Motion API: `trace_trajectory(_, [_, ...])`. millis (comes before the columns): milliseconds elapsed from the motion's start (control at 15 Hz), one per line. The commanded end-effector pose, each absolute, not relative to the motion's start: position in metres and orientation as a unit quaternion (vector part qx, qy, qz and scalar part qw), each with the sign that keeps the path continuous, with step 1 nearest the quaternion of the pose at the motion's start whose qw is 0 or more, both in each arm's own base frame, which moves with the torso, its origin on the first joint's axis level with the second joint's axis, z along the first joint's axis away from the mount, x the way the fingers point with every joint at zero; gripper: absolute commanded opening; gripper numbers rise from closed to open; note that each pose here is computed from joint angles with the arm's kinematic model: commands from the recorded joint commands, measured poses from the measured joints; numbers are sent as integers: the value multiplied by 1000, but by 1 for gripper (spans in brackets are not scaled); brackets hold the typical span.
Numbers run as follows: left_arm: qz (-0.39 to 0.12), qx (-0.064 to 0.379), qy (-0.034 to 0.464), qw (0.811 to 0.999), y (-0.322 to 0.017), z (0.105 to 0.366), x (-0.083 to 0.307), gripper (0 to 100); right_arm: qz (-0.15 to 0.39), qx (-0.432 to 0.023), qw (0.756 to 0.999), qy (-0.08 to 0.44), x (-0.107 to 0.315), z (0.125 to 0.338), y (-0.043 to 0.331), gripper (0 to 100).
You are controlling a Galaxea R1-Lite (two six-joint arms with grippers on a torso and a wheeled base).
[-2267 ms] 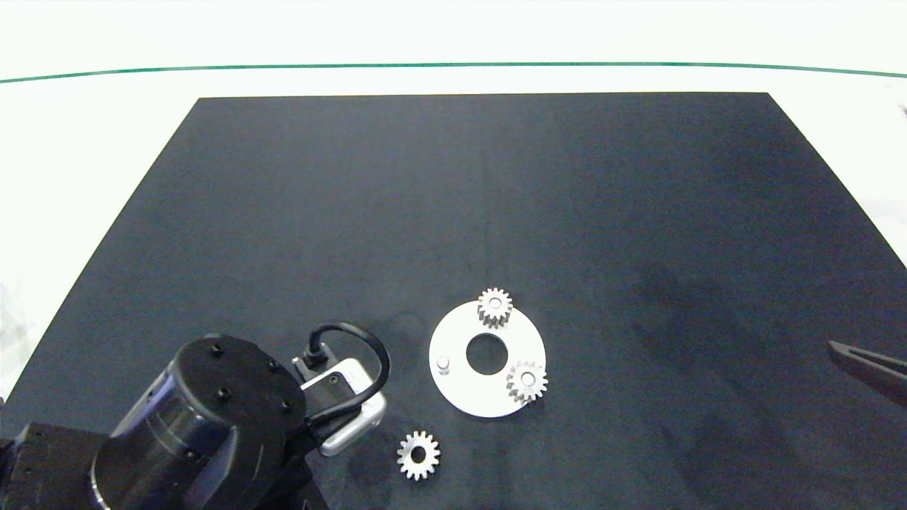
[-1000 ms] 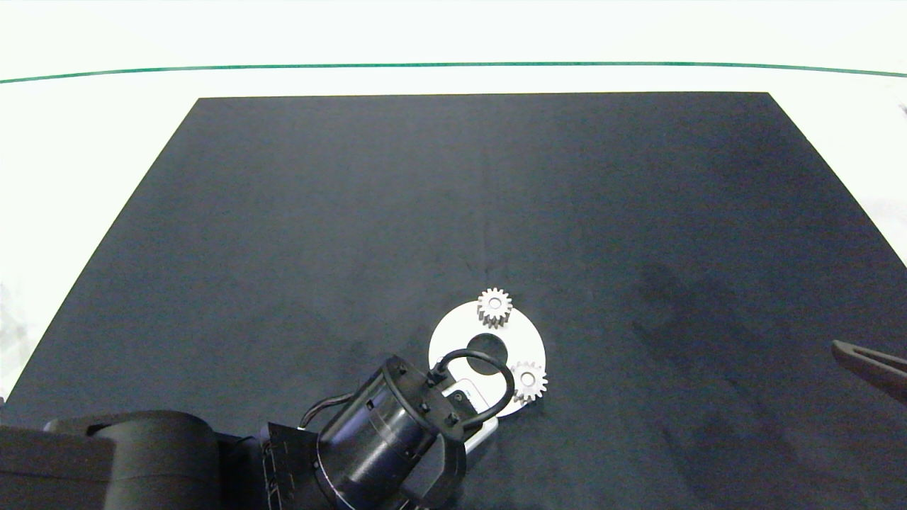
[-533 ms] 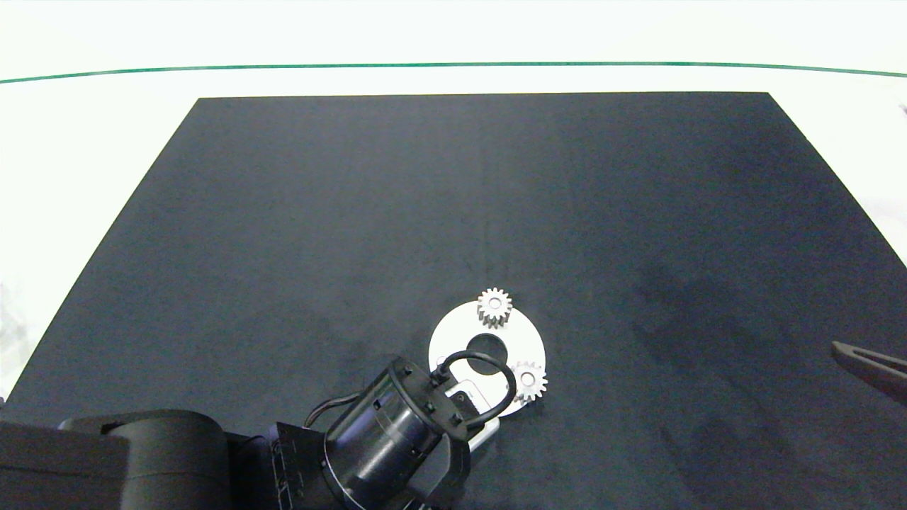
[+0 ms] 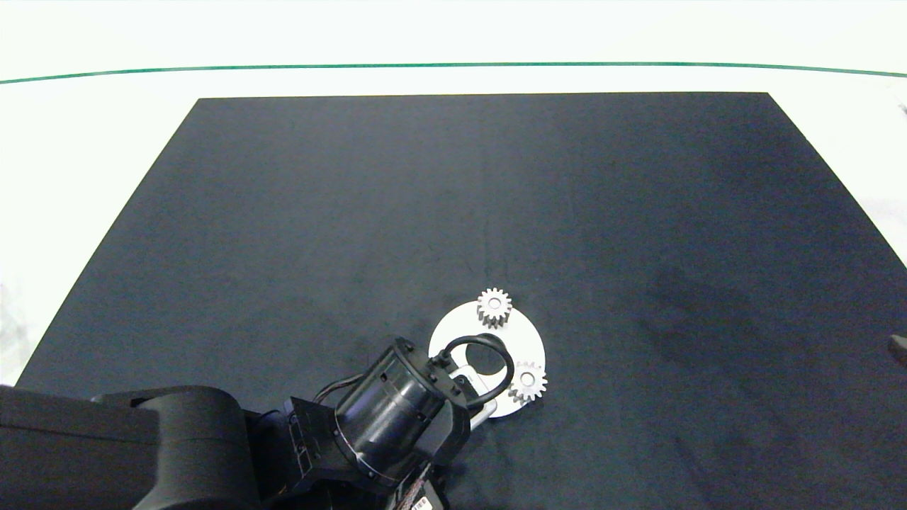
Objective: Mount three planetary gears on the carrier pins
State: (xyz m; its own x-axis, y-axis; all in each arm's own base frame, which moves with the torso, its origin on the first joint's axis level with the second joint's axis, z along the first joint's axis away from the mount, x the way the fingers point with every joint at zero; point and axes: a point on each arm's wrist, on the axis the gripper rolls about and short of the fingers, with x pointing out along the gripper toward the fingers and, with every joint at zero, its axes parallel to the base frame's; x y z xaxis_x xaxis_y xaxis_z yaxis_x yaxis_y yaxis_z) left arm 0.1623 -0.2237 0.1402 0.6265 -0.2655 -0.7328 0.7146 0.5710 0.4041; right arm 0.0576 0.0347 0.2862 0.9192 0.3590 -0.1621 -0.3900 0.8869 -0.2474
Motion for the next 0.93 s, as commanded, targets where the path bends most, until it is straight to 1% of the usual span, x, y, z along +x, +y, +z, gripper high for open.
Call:
trace_trajectory(67, [-294, 360, 318, 827, -222, 138, 162, 62, 197, -158, 963, 97, 78, 278, 50, 100])
trace_trajectory(933, [-294, 360, 317, 827, -221, 139, 161, 36, 197, -160, 962, 101, 80, 277, 51, 100])
